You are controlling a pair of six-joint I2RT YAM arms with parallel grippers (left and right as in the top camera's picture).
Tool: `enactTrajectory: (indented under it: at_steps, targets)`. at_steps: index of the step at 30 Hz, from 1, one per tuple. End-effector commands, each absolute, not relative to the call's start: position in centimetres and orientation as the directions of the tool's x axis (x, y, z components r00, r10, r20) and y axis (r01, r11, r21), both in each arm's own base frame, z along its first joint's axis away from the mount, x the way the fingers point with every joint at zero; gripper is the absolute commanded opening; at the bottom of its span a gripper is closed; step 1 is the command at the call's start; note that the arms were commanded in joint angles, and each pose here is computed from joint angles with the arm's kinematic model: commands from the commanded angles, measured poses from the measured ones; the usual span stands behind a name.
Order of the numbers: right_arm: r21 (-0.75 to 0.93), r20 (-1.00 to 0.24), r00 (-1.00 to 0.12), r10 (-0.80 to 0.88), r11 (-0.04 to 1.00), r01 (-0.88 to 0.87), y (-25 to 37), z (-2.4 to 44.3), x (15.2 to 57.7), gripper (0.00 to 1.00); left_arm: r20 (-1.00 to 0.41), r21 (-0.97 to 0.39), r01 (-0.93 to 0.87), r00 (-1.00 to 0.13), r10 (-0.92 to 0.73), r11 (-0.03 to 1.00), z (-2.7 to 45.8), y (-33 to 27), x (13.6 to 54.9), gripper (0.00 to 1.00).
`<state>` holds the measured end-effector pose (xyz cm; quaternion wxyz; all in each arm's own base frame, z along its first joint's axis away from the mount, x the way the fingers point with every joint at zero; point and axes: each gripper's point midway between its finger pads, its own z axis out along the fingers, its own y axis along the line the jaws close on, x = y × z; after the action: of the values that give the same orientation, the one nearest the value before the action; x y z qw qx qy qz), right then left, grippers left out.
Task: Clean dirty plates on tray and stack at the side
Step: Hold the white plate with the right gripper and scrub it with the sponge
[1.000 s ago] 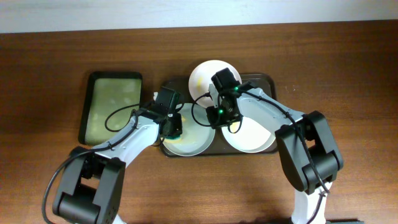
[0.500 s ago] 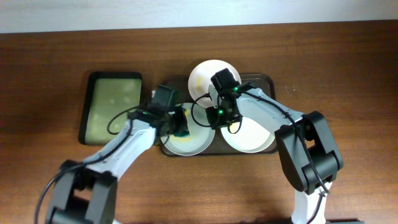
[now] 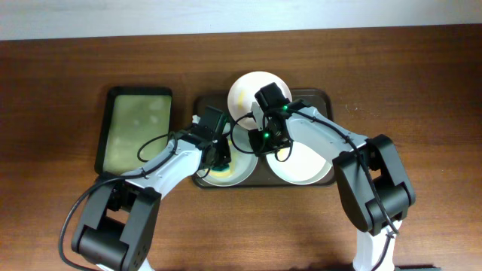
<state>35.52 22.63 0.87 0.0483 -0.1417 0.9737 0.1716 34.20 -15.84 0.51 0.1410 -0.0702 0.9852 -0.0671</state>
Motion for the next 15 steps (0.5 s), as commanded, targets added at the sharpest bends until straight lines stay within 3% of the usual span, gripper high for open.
enactTrajectory:
  at_steps: [1,10,15]
  targets:
    - [0.297,-0.121,-0.959,-0.257,0.912,-0.282,22.1,0.0,35.3,0.1,-0.31,0.135,-0.186,-0.941,-0.137,0.973,-1.9,-9.7,33.9,0.0]
    - [0.297,-0.122,-0.959,-0.257,0.912,-0.282,22.1,0.0,35.3,0.1,-0.465,0.434,-0.288,-0.883,-0.061,0.854,1.1,-3.9,35.3,0.0]
    - [0.297,-0.122,-0.959,-0.257,0.912,-0.282,22.1,0.0,35.3,0.1,-0.526,0.396,-0.32,-0.847,-0.072,0.861,3.4,-4.2,36.3,0.0]
